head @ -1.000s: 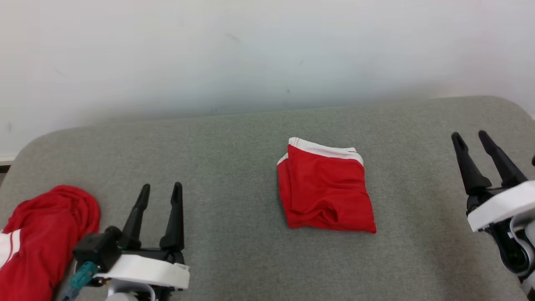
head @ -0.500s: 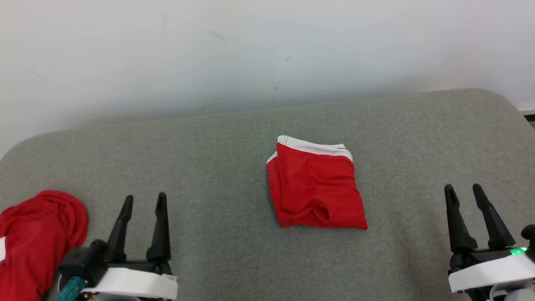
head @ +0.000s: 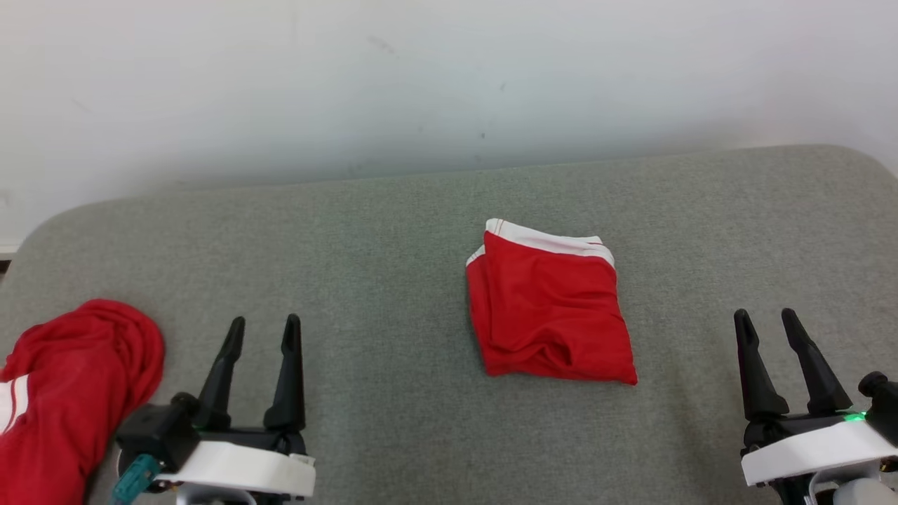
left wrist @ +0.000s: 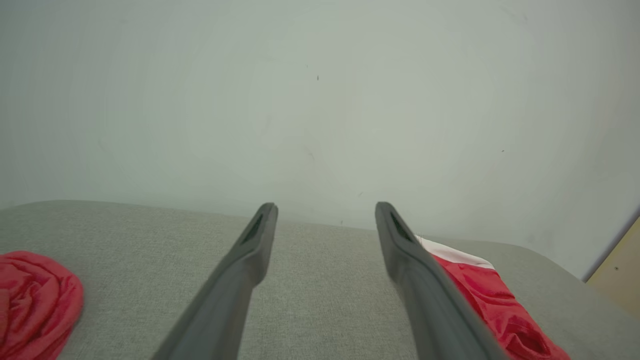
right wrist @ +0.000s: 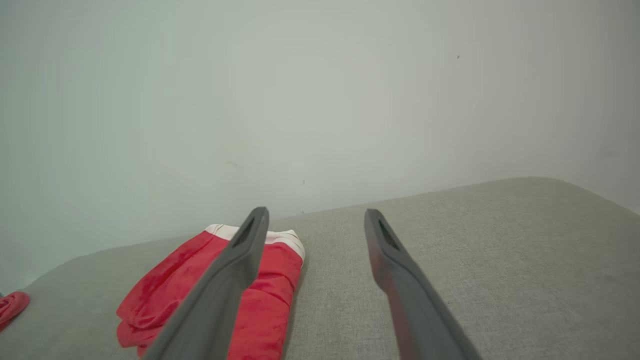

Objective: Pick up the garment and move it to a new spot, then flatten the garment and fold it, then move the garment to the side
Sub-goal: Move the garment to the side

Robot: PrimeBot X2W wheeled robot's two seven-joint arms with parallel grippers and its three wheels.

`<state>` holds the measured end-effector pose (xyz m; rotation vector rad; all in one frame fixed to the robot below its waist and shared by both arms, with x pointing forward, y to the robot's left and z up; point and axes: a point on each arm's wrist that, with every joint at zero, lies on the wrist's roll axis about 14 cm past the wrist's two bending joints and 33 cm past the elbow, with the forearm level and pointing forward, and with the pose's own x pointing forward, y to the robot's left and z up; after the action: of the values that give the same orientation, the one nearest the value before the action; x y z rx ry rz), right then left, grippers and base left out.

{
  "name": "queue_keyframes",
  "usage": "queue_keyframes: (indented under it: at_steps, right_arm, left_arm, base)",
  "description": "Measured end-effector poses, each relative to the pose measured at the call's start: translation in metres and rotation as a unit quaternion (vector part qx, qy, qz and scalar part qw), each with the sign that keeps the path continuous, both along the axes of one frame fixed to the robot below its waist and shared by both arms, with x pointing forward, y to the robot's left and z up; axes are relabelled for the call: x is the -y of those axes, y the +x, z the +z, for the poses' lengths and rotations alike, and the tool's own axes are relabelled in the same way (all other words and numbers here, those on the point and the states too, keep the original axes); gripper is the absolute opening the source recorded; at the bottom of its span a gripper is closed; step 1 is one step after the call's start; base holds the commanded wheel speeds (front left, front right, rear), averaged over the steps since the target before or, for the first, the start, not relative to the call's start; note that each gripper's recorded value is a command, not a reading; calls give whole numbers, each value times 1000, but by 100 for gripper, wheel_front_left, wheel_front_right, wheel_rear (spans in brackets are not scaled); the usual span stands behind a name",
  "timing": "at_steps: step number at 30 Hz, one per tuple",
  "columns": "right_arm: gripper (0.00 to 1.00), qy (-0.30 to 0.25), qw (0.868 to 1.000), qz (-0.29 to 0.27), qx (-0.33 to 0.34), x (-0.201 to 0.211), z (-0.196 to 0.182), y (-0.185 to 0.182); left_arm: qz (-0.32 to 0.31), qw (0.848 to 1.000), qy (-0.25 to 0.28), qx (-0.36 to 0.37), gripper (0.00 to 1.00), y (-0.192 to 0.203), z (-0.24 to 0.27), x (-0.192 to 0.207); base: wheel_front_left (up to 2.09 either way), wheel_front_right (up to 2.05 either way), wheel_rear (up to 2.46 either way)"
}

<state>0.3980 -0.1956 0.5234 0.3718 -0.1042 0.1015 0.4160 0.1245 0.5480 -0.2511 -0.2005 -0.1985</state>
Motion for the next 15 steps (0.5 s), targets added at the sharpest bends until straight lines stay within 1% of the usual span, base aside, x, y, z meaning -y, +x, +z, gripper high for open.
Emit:
queue_keyframes:
  at_steps: [7,9,10,12,14,15]
  right_arm:
    - [100,-2,998,42,-43,-25,-14,37]
    - [100,-5,996,64,-69,-37,-23,50]
    - [100,3,994,69,-82,-41,-27,56]
    - [100,-1,989,87,-121,-51,-42,67]
    - [100,17,983,97,-153,-60,-53,77]
    - [100,16,978,109,-174,-66,-60,81]
  left_arm:
    - [7,1000,-1,-7,100,-1,-6,-6]
    - [10,1000,0,-10,100,0,-7,-9]
    - [12,1000,0,-11,100,0,-8,-11]
    - [17,1000,-1,-10,100,0,-7,-14]
    - [25,1000,0,-12,100,0,-8,-20]
    - [28,1000,0,-13,100,0,-9,-23]
  base:
    - [0,0,0]
    - [0,0,0]
    - [0,0,0]
    - [0,0,0]
    - [0,0,0]
    - [0,0,0]
